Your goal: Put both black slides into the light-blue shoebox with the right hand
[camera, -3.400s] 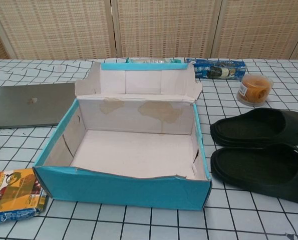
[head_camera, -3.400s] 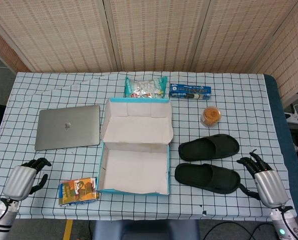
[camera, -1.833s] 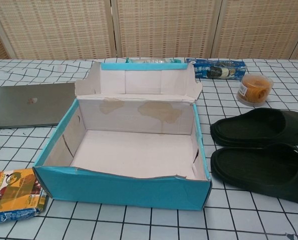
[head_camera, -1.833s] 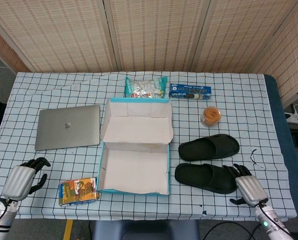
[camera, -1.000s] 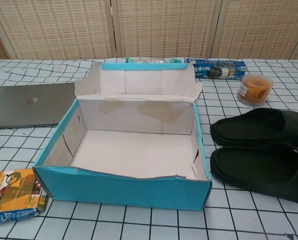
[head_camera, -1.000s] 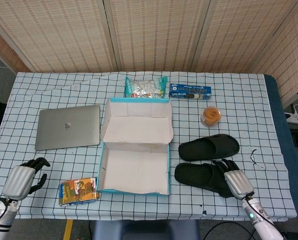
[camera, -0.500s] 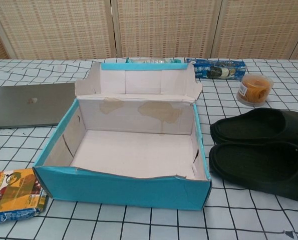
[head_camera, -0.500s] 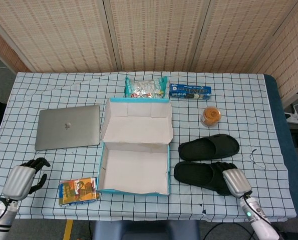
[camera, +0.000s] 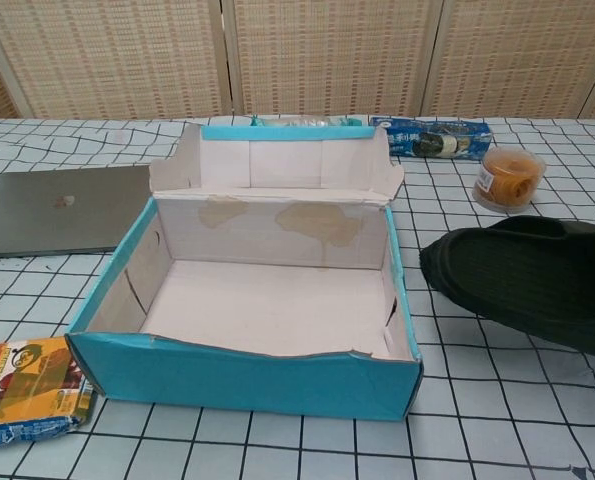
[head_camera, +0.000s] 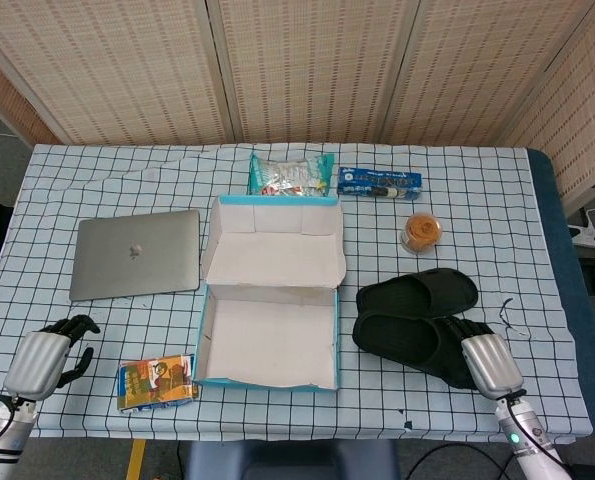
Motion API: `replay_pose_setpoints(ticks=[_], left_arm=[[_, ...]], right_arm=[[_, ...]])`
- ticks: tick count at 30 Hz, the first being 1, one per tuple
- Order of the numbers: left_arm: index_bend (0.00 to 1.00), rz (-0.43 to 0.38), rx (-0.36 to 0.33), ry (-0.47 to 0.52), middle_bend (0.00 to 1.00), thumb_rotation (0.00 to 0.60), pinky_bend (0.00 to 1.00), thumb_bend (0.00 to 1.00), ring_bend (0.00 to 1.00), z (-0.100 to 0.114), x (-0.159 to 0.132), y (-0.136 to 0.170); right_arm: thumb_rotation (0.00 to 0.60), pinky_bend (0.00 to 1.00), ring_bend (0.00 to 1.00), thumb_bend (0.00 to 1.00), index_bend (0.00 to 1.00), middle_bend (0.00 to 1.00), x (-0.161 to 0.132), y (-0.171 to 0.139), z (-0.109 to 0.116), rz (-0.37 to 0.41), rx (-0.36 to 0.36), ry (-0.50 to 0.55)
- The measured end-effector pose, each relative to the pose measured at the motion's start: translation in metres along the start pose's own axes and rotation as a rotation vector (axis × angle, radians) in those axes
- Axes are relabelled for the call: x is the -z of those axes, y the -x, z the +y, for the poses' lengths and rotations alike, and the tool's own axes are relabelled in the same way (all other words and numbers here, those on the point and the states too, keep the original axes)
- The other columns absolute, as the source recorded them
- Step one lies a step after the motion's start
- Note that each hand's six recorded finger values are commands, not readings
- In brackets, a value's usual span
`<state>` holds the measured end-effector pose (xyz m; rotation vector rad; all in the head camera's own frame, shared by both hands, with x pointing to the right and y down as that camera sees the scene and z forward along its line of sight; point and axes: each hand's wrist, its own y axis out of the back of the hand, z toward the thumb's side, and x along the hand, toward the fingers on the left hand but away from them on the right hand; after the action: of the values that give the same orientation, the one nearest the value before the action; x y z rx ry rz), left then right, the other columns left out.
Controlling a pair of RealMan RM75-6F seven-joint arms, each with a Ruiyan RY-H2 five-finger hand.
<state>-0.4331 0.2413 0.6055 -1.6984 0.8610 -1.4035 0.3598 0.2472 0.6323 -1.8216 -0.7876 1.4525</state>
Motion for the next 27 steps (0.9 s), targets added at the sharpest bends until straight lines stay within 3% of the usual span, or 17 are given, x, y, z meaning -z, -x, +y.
replay_pose_setpoints(ticks=[7, 12, 15, 22, 27], left_arm=[[0.39, 0.003, -0.008, 0.001, 0.31, 0.600, 0.60, 0.45, 0.38, 0.002, 0.001, 0.000], [0.39, 0.000, -0.012, 0.008, 0.31, 0.600, 0.60, 0.45, 0.38, 0.003, 0.000, 0.000], [0.39, -0.004, -0.020, 0.008, 0.31, 0.600, 0.60, 0.45, 0.38, 0.005, 0.000, 0.000], [0.39, -0.003, -0.037, 0.027, 0.31, 0.600, 0.60, 0.46, 0.38, 0.010, 0.002, 0.001], [0.39, -0.004, -0.049, 0.033, 0.31, 0.600, 0.60, 0.46, 0.38, 0.013, 0.003, 0.002]], right_arm=[[0.600, 0.49, 0.48, 0.00, 0.62, 0.56, -0.047, -0.010, 0.069, 0.065, 0.140, 0.003], [0.600, 0.49, 0.49, 0.00, 0.63, 0.57, -0.104, 0.006, 0.109, 0.186, 0.174, 0.034], [0.600, 0.50, 0.49, 0.00, 0.63, 0.57, -0.125, 0.022, 0.110, 0.231, 0.134, 0.031], [0.600, 0.50, 0.49, 0.00, 0.63, 0.57, -0.163, 0.067, 0.089, 0.269, -0.060, 0.094], [0.600, 0.50, 0.49, 0.00, 0.63, 0.57, -0.217, 0.095, 0.065, 0.333, -0.181, 0.189]])
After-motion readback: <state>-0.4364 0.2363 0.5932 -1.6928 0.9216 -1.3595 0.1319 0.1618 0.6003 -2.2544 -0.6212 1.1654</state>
